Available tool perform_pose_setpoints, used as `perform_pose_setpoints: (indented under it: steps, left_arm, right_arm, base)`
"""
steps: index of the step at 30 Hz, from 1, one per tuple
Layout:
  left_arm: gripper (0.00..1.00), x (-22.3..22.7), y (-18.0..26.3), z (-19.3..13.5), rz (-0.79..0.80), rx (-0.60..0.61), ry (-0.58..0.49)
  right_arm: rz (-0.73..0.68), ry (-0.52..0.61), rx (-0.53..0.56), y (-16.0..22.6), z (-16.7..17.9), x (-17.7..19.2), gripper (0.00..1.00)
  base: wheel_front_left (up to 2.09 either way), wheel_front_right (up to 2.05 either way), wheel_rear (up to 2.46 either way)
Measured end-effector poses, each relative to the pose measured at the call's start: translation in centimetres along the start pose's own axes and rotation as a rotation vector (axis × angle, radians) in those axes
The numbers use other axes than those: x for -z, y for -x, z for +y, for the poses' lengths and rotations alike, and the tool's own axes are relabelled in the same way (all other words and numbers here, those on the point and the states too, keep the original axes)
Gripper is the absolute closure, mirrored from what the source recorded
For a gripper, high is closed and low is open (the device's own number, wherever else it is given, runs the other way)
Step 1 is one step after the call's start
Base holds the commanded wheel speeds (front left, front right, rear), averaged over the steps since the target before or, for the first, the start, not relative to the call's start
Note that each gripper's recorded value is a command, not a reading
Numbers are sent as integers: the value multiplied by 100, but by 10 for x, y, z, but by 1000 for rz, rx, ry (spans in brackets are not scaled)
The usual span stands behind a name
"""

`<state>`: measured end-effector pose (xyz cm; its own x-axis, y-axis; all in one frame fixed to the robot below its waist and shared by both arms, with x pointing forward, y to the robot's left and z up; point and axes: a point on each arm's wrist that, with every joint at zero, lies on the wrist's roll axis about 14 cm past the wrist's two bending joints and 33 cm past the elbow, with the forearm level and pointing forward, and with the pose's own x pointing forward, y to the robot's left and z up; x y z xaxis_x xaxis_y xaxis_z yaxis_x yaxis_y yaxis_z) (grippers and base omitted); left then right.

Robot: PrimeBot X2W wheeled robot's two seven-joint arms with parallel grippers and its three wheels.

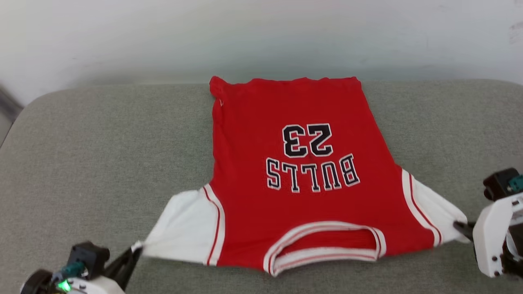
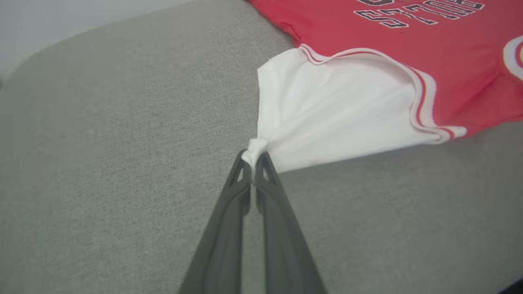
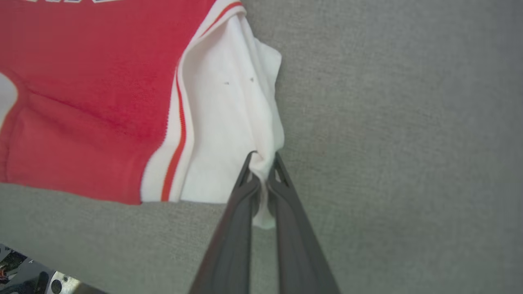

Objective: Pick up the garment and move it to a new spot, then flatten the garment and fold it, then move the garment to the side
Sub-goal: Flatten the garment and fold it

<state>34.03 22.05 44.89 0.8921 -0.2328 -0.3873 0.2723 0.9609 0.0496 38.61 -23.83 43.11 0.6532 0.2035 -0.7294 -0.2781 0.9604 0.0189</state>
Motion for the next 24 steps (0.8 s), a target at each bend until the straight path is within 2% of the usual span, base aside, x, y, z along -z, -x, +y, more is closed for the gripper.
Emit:
perform_pose_setpoints:
  steps: [8, 11, 17, 18, 19, 24]
  left_arm:
    - [100, 36, 32, -25, 159, 58, 28]
    - [100, 48, 40, -31, 208, 86, 28]
    - [100, 49, 39, -50, 208, 130, 70]
    - [100, 48, 37, -51, 207, 132, 72]
    - [100, 48, 36, -51, 205, 134, 74]
    - [100, 46, 34, -67, 208, 218, 70]
  right_arm:
    - [215, -58, 1, 25, -2, 62, 100]
    - [242, -76, -2, 30, 0, 71, 100]
    - [271, -86, -2, 32, 9, 78, 100]
    - [283, -83, -3, 32, 10, 78, 62]
    - [292, -65, -8, 33, 13, 77, 0]
    - [263, -49, -39, 31, 20, 57, 0]
  base:
    - [0, 0, 0]
    - [0, 0, 0]
    - [0, 0, 0]
    - [0, 0, 0]
    - [0, 0, 0]
    - [0, 0, 0]
